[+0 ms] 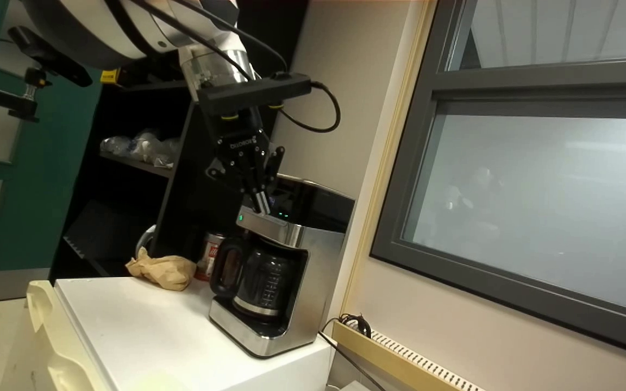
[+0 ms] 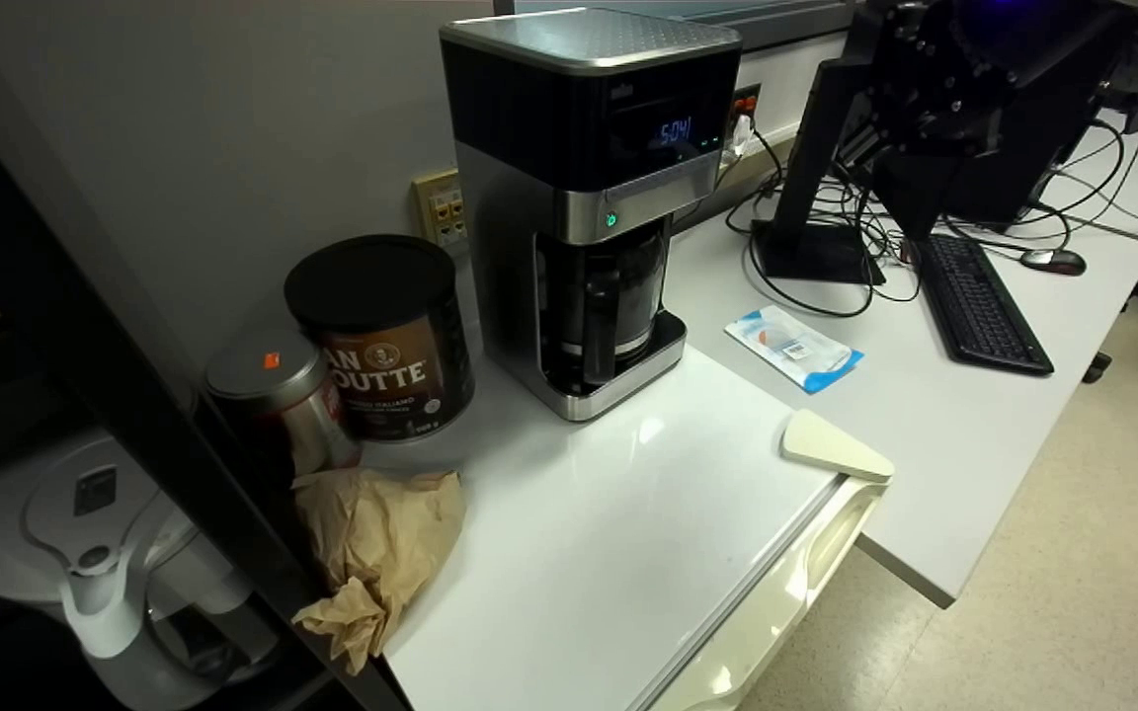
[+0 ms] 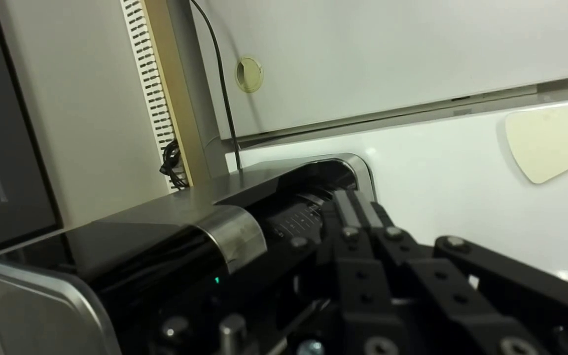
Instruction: Press a button on the coffee maker
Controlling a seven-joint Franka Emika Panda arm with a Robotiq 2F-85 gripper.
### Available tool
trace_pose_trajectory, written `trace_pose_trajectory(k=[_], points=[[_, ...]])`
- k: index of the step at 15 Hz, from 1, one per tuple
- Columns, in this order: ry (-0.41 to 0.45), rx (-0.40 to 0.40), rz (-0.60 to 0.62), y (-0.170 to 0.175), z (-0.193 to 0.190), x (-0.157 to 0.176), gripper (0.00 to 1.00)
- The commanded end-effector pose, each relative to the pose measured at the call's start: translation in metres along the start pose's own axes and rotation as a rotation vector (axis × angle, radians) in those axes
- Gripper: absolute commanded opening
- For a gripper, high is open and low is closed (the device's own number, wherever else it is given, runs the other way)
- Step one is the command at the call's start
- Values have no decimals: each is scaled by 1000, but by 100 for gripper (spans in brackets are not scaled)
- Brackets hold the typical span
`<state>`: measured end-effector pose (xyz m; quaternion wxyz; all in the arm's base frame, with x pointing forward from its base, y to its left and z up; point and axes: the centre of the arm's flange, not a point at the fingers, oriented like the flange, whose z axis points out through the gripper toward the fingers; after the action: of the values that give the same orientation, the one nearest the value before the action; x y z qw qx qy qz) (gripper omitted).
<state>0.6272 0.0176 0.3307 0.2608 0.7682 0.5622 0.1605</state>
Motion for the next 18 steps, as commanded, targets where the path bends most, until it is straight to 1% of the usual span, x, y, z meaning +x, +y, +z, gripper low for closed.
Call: trace_pose_trajectory(k=[1,5,10,18], points=[[11,3,0,8,5,3,0],[24,2,12,24,12,8,0],[61,8,22,43,24,17,0],[103,30,14,55,42,34,0]])
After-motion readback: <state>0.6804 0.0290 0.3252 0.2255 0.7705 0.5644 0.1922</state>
